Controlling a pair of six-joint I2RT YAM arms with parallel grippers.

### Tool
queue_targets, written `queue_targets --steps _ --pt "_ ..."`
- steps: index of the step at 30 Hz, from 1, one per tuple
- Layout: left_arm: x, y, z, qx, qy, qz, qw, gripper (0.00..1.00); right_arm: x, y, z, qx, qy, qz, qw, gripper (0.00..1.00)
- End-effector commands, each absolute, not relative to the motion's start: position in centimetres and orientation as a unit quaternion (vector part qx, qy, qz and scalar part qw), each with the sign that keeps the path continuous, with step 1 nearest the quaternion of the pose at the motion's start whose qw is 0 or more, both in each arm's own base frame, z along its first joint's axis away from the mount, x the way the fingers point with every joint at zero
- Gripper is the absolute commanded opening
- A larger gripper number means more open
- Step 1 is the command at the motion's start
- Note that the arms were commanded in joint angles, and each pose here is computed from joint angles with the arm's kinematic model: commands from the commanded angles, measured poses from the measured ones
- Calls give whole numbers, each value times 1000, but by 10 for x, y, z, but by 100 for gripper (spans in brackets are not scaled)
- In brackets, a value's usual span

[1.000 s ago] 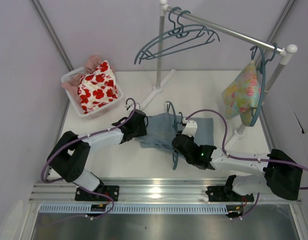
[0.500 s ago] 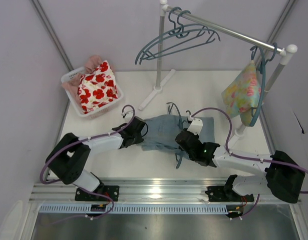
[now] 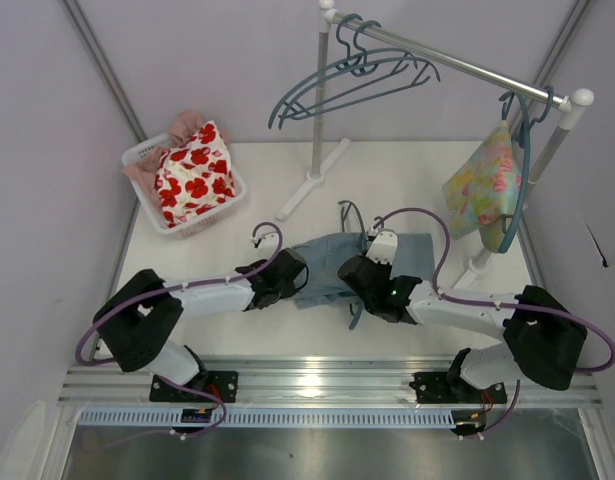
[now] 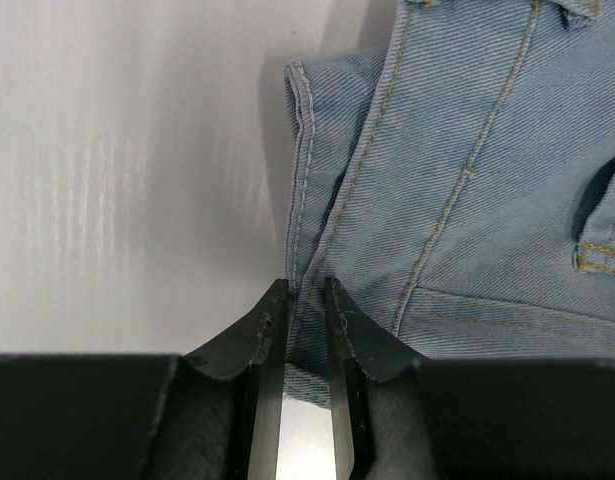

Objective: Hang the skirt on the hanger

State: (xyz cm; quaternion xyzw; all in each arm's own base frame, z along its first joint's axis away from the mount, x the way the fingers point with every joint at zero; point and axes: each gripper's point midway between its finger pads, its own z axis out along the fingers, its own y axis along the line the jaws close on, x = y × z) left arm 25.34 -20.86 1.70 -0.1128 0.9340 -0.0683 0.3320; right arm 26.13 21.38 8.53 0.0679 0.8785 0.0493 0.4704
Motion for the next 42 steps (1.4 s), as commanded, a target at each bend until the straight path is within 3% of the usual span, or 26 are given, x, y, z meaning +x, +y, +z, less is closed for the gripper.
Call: queue_targets --steps 1,7,21,37,42 --pt "217 -185 -5 -116 950 -35 288 25 286 218 103 99 856 28 507 0" --pt "212 -172 -4 -120 947 -23 298 25 290 186 96 114 858 -65 496 0" --pt "220 -162 -5 -117 944 -13 309 25 278 166 119 92 864 -54 492 0" --pt "225 -160 2 -123 939 -5 322 26 269 135 143 86 842 -161 508 0" --pt "233 -177 22 -79 932 -54 349 27 276 161 161 76 839 -87 531 0"
